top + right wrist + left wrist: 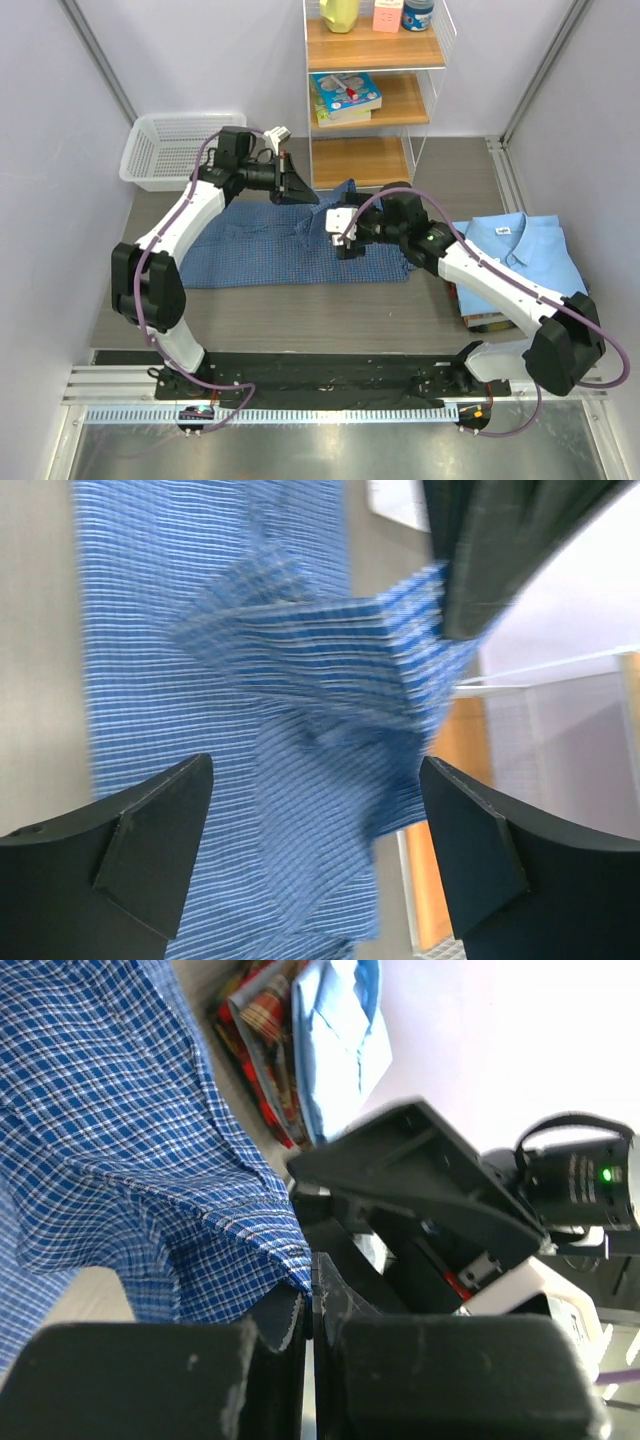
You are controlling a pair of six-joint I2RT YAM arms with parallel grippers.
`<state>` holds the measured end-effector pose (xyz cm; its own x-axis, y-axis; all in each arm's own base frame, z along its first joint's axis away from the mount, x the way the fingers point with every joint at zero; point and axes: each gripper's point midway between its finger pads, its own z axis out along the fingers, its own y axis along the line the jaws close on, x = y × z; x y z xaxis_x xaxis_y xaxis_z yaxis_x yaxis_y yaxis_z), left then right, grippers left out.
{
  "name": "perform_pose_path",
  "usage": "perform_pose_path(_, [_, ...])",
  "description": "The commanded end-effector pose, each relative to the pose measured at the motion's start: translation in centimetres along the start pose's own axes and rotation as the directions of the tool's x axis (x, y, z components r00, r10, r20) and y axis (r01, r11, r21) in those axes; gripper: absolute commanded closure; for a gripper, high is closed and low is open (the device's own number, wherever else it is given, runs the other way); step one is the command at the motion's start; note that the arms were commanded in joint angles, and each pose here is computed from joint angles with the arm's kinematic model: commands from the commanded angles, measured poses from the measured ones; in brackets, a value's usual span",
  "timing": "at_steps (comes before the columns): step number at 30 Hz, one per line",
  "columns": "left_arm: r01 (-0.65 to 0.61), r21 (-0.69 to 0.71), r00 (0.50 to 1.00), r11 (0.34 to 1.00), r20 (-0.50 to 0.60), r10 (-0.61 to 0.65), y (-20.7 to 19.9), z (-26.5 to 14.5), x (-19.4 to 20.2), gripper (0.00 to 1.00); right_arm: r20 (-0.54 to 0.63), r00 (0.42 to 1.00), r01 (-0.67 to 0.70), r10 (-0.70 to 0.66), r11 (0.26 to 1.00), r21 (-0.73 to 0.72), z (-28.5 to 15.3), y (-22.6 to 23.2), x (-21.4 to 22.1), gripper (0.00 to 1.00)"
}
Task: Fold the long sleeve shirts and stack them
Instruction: Fold the shirt
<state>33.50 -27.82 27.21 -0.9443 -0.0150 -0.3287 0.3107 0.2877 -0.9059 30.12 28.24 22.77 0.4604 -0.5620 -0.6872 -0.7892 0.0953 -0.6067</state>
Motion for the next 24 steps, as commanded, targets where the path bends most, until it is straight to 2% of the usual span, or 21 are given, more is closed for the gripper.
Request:
perform_pose_path(1, [-0.060,0.095,0.998,0.994,-0.028,0.063,-4.4,-0.6,1.6,0.98,0.070,0.989,0.117,-0.130,0.980,0.164,0.4,-5.3,-3.0,0.12])
perform_pose_path(5, [-0.080,0.097,0.996,0.992,-0.037,0.084,-4.9,-0.6,2.5,0.98,0.086,0.986,0.127,-0.145,0.975,0.184,1.0,-6.1,-3.3,0.14])
perform_pose_path(8, [-0.074,0.097,0.996,0.993,-0.039,0.078,-5.1,-0.7,2.8,0.98,0.105,0.982,0.135,-0.155,0.976,0.171,1.2,-5.6,-3.5,0.31])
perform_pose_path(9, [-0.080,0.100,0.996,0.992,-0.039,0.085,-5.3,-0.7,2.8,0.96,0.124,0.981,0.126,-0.152,0.973,0.194,1.3,-6.0,-4.0,0.54])
perform_pose_path(11, [-0.091,0.101,0.995,0.991,-0.032,0.095,-5.7,-0.8,2.7,0.89,0.135,0.980,0.112,-0.143,0.971,0.212,1.2,-6.6,-4.4,0.82])
perform_pose_path(12, [-0.120,0.103,0.992,0.987,-0.022,0.123,-6.1,-1.0,2.5,0.75,0.138,0.985,0.073,-0.105,0.973,0.217,1.5,-6.8,-4.4,0.99])
perform_pose_path(14, [-0.185,0.078,0.982,0.980,0.039,0.183,-6.9,-2.4,1.4,0.61,0.139,0.988,0.037,-0.072,0.970,0.242,1.2,-8.0,-5.0,0.99])
perform_pose_path(15, [-0.261,0.014,0.960,0.965,0.113,0.258,-6.8,-3.5,-0.2,0.40,0.145,0.989,-0.013,-0.022,0.971,0.237,1.2,-8.0,-5.0,0.99])
perform_pose_path(17, [-0.336,-0.094,0.906,0.937,0.241,0.349,-7.0,-7.2,-2.9,0.23,0.161,0.987,-0.062,0.023,0.969,0.240,0.7,-8.6,-5.4,0.99])
perform_pose_path(18, [-0.415,-0.171,0.850,0.893,0.277,0.448,-6.8,-8.5,-4.1,0.13,0.157,0.986,-0.094,0.061,0.972,0.216,0.7,-8.1,-5.2,0.99])
perform_pose_path(20, [-0.528,-0.289,0.765,0.798,0.245,0.595,-7.4,-10.3,-3.9,0.06,0.172,0.975,-0.177,0.142,0.962,0.209,0.6,-8.3,-5.4,0.99])
perform_pose_path(21, [-0.626,-0.339,0.688,0.702,0.184,0.702,-6.9,-10.6,-3.7,0.04,0.164,0.971,-0.209,0.176,0.954,0.217,0.6,-8.4,-5.2,0.99])
perform_pose_path(22, [-0.644,-0.385,0.659,0.660,0.158,0.735,-6.6,-10.9,-3.1,0.03,0.173,0.955,-0.275,0.240,0.937,0.218,0.8,-8.7,-5.2,0.99])
perform_pose_path(24, [-0.665,-0.421,0.636,0.616,0.111,0.763,-5.7,-11.0,-2.2,0.02,0.149,0.938,-0.341,0.314,0.915,0.215,1.1,-8.7,-4.6,0.99])
